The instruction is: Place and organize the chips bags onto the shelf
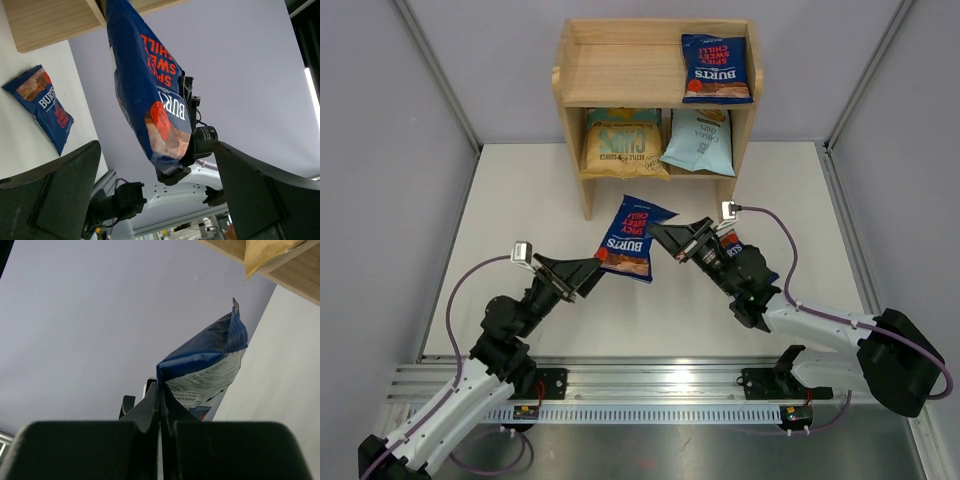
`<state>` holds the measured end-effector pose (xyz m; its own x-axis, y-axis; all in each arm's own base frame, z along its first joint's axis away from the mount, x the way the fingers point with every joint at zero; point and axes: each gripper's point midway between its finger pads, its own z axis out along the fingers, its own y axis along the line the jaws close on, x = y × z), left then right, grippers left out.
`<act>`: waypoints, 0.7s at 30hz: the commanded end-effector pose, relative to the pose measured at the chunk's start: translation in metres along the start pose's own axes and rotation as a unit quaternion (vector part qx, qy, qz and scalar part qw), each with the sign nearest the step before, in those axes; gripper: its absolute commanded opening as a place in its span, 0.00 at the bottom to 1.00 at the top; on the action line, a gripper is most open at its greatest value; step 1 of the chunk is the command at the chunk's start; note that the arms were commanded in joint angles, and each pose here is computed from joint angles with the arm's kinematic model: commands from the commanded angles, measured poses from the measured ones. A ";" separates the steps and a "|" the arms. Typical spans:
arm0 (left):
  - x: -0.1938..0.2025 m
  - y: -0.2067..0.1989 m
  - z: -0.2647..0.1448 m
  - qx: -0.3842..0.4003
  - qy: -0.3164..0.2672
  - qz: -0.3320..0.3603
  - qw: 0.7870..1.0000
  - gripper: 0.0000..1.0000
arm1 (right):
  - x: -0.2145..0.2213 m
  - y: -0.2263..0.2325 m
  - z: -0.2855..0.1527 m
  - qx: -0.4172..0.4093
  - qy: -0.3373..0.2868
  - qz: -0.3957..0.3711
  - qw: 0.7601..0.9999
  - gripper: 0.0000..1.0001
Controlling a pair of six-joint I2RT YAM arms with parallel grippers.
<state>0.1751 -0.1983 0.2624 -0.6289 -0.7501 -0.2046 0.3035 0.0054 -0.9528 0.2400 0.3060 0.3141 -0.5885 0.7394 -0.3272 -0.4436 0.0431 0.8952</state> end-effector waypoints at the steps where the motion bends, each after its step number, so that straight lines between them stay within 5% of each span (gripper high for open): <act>1: -0.009 -0.032 0.008 0.044 -0.021 -0.042 0.998 0.99 | 0.006 0.044 0.008 -0.090 0.015 -0.023 0.996 0.00; 3: -0.011 -0.031 0.014 0.039 -0.026 -0.043 0.998 0.99 | 0.017 0.042 0.010 -0.094 0.031 -0.023 0.995 0.00; 11: -0.018 -0.039 0.016 0.059 -0.047 -0.021 0.997 0.31 | 0.040 0.040 0.002 -0.114 0.051 -0.041 0.991 0.00; 14: -0.017 -0.046 0.017 0.071 -0.043 0.010 0.997 0.12 | 0.043 0.041 -0.007 -0.123 0.059 -0.045 0.990 0.00; 19: -0.013 -0.073 0.009 0.129 -0.037 0.099 0.986 0.03 | 0.042 0.030 -0.022 -0.094 0.066 -0.069 0.991 0.06; 21: -0.011 -0.090 0.005 0.158 -0.035 0.157 0.974 0.04 | 0.036 0.037 -0.029 -0.094 0.060 -0.077 0.991 0.30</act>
<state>0.1787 -0.2053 0.2873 -0.5734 -0.7613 -0.3026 0.4370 0.0282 -0.8990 0.1992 0.3253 0.3064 -0.6195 0.6477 -0.4434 -0.5683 0.0195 0.8226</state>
